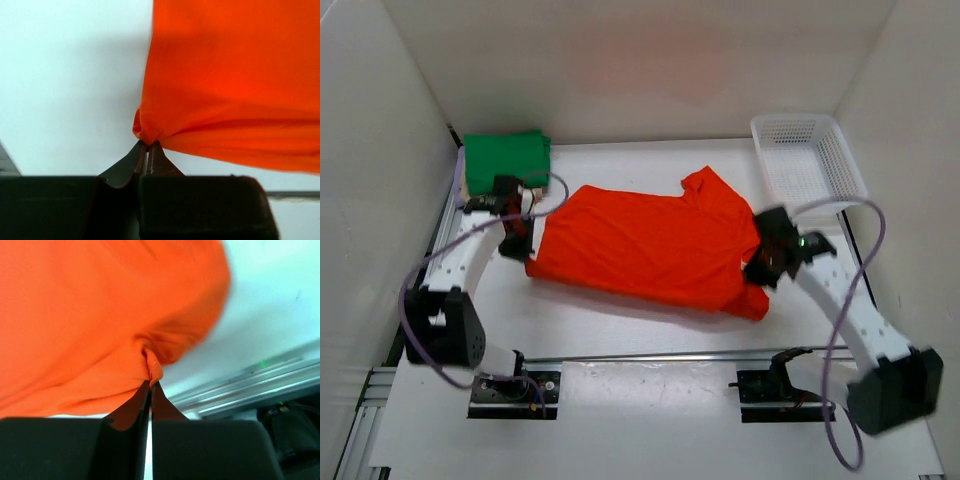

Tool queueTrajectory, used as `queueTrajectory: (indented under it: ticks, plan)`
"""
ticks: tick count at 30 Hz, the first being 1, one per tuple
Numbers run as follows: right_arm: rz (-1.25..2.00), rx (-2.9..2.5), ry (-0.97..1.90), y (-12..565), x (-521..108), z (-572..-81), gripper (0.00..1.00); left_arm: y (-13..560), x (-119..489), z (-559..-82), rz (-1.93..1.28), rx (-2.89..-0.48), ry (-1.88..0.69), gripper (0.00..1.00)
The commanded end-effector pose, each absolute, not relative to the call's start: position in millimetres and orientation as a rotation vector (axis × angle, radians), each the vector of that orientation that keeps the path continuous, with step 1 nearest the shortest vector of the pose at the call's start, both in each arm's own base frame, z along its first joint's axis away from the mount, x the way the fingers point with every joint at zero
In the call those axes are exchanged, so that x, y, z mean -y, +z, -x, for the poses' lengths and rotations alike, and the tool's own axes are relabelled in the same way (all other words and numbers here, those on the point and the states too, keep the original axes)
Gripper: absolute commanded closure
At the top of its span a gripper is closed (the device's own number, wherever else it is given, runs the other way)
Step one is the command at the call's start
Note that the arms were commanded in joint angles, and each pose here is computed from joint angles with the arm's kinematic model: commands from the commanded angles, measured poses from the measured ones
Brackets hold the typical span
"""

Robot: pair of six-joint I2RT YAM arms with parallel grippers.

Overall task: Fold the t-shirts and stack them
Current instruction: Flatten out the tshirt

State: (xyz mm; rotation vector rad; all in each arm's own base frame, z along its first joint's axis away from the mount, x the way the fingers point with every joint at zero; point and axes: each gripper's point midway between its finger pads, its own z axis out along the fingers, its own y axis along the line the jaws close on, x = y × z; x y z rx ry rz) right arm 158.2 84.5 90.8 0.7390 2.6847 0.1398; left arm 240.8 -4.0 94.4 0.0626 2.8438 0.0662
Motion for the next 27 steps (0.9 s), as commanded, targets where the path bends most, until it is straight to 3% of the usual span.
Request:
queueTrajectory:
  ticks: [1, 2, 4, 5, 8, 10, 15, 20, 23, 27]
  plan:
    - [-0.541, -2.406, 0.307, 202.4, -94.4, -295.9, 1.0, 144.7, 12.5, -331.0, -0.077, -2.691, 0.065, 0.9]
    - [-0.522, -2.474, 0.325, 203.3, -91.9, -330.6, 1.0, 209.2, 14.1, -381.6, -0.06, -2.52, 0.067, 0.9]
    - [-0.475, -2.428, 0.379, 263.0, -92.2, -369.4, 1.0, 242.5, 8.6, -435.9, -0.03, -2.433, 0.126, 0.9]
    - [-0.417, -2.239, 0.424, 342.8, -96.4, -408.3, 1.0, 319.3, 7.6, -466.4, 0.001, -2.223, 0.126, 0.9]
    - [-0.334, -1.957, 0.428, 442.6, -88.8, -420.0, 1.0, 384.5, 9.6, -494.5, 0.03, -2.009, 0.124, 0.9]
    - [-0.34, -1.82, 0.438, 475.8, -74.5, -411.7, 1.0, 417.4, 14.8, -493.1, 0.034, -1.877, 0.101, 0.9]
    - [-0.362, -1.896, 0.418, 421.7, -66.9, -386.2, 1.0, 361.7, 25.6, -480.1, -0.008, -2.005, 0.094, 0.9]
    - [-0.387, -2.035, 0.43, 329.6, -73.8, -329.8, 1.0, 324.6, 23.3, -441.0, -0.027, -2.098, 0.093, 0.9]
    - [-0.448, -2.083, 0.456, 287.5, -78.9, -290.1, 1.0, 279.3, 24.6, -408.4, -0.055, -2.198, 0.073, 0.9]
    - [-0.51, -2.278, 0.518, 187.8, -100.5, -234.1, 1.0, 189.8, 19.4, -362.0, -0.081, -2.415, 0.099, 0.9]
